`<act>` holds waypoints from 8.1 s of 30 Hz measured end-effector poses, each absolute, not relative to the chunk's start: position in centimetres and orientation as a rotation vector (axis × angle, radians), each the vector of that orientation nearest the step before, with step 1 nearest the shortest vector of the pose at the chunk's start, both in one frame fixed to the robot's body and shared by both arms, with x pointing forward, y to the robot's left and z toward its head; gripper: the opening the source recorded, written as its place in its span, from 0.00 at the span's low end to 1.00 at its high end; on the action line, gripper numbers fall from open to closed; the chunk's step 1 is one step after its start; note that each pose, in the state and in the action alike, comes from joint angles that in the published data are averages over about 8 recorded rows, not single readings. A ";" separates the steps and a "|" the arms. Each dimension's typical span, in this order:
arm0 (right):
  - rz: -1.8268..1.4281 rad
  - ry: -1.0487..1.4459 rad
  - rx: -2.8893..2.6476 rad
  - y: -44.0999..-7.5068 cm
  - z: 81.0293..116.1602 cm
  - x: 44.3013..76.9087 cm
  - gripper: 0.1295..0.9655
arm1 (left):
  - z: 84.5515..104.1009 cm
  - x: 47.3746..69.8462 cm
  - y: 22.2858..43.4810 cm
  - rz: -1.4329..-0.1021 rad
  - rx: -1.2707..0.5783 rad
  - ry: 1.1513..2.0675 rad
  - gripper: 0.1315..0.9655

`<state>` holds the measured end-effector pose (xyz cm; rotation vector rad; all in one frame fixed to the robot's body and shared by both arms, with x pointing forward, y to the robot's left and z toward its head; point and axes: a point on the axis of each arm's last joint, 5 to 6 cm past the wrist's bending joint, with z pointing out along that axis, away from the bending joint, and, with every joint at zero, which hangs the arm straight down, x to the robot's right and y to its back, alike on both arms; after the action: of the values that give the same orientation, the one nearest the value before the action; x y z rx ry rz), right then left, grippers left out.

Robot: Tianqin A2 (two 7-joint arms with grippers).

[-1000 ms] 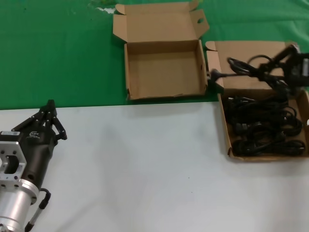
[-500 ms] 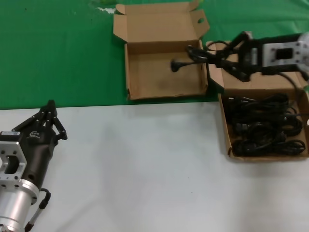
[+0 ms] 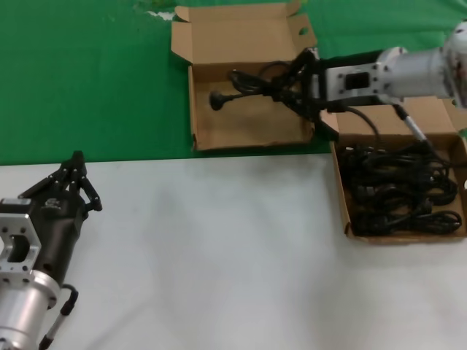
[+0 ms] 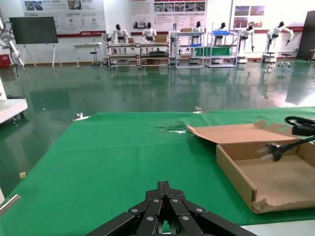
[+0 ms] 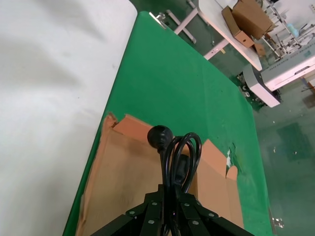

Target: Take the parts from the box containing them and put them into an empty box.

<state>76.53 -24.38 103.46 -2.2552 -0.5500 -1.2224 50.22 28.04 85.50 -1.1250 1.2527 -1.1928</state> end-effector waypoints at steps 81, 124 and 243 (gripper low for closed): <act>-1.484 -0.310 -2.203 -18.9 103.3 78.0 0.91 | 85.5 50.2 28.0 -1.193 -1.125 1.253 0.01; -1.327 0.576 -1.780 -21.7 87.9 68.3 1.00 | 85.5 50.2 28.0 -1.193 -1.125 1.253 0.71; -1.249 1.108 -1.299 -27.7 85.2 52.1 1.00 | 85.5 50.2 28.0 -1.193 -1.125 1.253 1.00</act>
<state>52.10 -27.67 85.24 -1.2991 1.1084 -1.2492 50.22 28.04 85.50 -1.1251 1.2527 -1.1929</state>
